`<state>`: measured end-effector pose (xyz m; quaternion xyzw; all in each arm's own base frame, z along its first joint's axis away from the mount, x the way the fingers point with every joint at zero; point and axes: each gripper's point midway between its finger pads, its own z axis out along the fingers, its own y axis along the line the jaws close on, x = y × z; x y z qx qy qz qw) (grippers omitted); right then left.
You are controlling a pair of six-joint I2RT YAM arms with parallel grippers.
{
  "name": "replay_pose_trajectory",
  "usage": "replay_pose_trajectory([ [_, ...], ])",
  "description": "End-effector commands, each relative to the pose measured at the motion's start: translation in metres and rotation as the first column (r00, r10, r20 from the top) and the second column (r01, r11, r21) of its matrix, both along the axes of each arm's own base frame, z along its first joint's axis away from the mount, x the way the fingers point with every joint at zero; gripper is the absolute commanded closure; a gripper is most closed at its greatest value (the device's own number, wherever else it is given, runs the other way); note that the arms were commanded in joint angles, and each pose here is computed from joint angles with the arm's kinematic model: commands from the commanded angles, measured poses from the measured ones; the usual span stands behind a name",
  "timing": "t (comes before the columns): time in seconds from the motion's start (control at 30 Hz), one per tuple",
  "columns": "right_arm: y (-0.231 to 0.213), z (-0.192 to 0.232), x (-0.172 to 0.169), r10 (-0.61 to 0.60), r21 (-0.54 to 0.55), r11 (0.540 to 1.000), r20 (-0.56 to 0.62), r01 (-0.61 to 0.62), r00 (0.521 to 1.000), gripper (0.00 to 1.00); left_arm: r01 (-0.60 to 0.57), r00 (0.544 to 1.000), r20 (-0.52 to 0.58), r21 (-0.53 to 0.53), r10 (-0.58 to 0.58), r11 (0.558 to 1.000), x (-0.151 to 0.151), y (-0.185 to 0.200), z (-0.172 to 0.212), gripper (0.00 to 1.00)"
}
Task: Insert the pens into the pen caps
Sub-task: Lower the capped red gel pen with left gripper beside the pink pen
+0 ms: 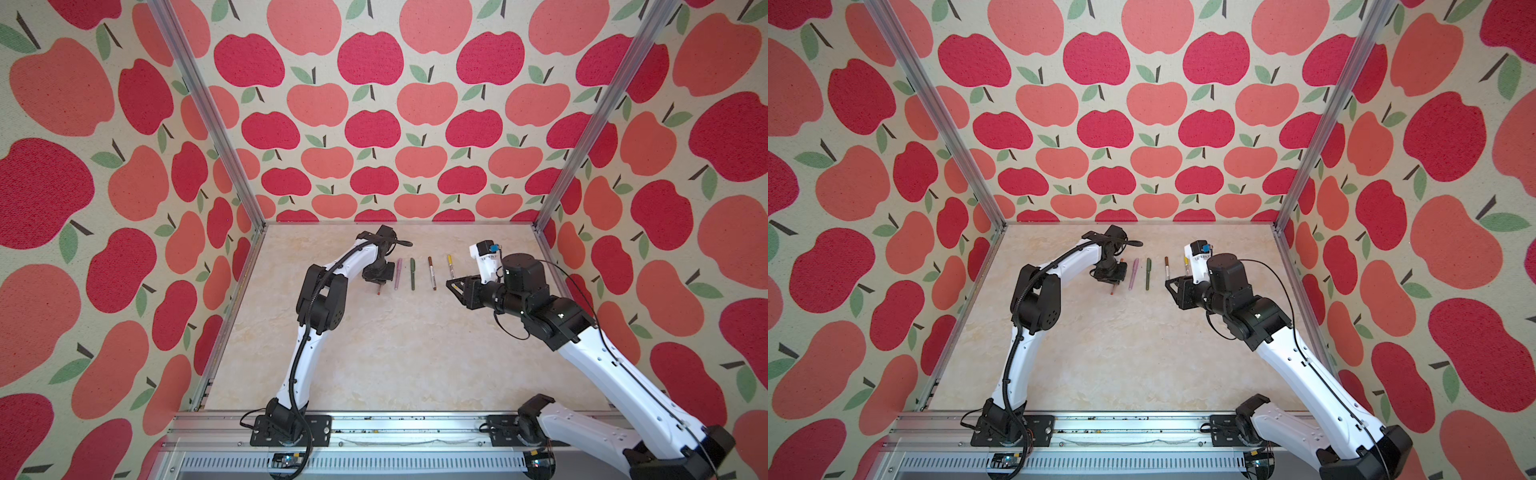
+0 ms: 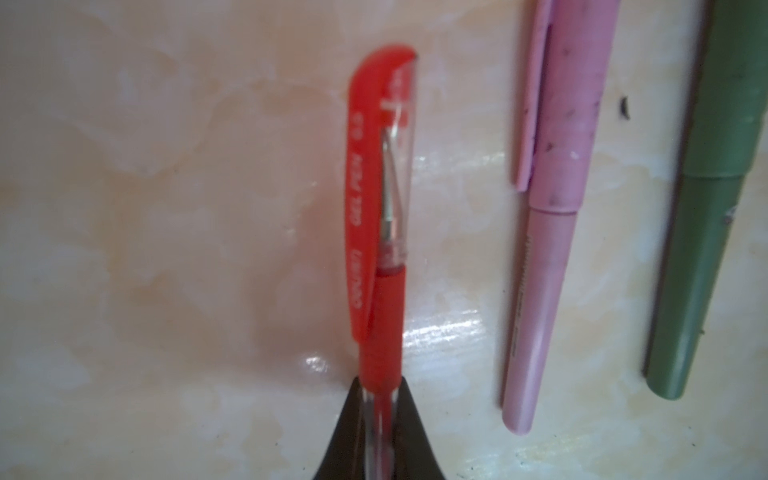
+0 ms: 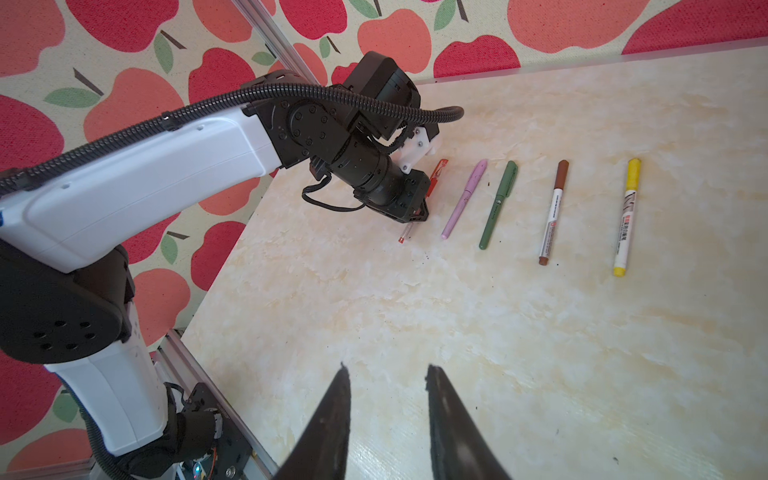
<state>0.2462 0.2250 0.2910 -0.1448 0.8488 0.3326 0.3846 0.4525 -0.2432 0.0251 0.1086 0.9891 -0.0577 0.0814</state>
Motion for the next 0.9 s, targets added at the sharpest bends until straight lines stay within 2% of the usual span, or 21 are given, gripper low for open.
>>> replay_pose_trajectory([
  [0.0,-0.002,0.006,-0.004,0.002,0.036,0.999,0.009,-0.002,1.0,0.67,0.018,1.0,-0.02,0.037,-0.017,0.999,-0.002,0.003,-0.006,0.95],
  [0.2,-0.004,0.006,-0.006,0.0,0.04,0.999,0.011,-0.001,1.0,0.67,0.02,0.999,-0.025,0.042,-0.019,0.999,-0.002,0.002,-0.009,0.91],
  [0.87,-0.008,0.007,-0.012,0.002,0.043,0.999,0.02,-0.003,1.0,0.67,0.023,0.998,-0.052,0.042,-0.021,0.999,-0.004,0.0,-0.019,0.87],
])
